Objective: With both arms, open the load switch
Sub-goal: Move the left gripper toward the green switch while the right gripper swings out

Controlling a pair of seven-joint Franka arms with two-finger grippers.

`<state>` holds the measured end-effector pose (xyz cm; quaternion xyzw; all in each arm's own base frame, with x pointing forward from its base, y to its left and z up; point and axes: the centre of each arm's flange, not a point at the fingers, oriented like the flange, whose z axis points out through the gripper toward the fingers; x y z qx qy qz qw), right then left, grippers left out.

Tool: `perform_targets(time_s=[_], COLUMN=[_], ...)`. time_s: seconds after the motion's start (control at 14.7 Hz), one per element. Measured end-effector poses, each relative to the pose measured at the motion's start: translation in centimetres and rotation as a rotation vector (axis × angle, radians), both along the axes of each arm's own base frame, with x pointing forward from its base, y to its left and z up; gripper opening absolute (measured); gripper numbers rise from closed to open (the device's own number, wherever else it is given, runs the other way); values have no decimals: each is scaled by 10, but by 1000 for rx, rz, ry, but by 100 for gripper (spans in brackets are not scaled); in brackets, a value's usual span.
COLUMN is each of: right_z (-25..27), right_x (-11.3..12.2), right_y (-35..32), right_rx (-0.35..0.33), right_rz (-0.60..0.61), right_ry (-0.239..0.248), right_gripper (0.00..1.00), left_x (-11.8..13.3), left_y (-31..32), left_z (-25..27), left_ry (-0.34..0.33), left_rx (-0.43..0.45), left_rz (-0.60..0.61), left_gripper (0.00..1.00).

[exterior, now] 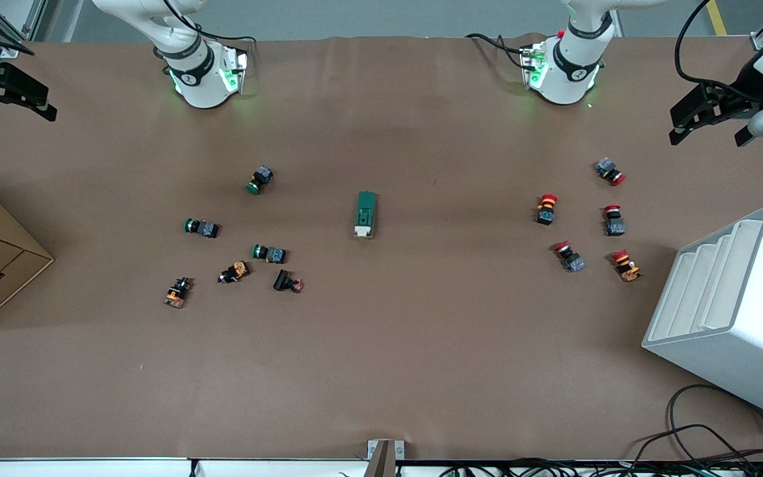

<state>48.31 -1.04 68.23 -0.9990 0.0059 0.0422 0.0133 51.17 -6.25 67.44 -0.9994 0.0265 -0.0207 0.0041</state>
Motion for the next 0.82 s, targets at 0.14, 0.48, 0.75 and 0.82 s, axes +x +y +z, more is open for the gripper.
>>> perform_targets(time_s=[0.14, 0.48, 0.75, 0.82], right_z=[1, 1, 0, -5], right_x=[0, 0, 0, 3], right_y=[-2, -5, -5, -5], right_rx=[0, 1, 1, 1], right_rz=[-4, -10, -12, -12], right_ry=[-1, -1, 0, 11], right_gripper=[100, 100, 100, 100], left_x=[0, 0, 14, 19], left_y=[0, -13, -90, -118], left_z=[0, -2, -35, -52], left_ry=[0, 7, 15, 26], left_rx=[0, -24, -54, -60], left_rz=[0, -22, -133, -148], left_gripper=[100, 100, 100, 100])
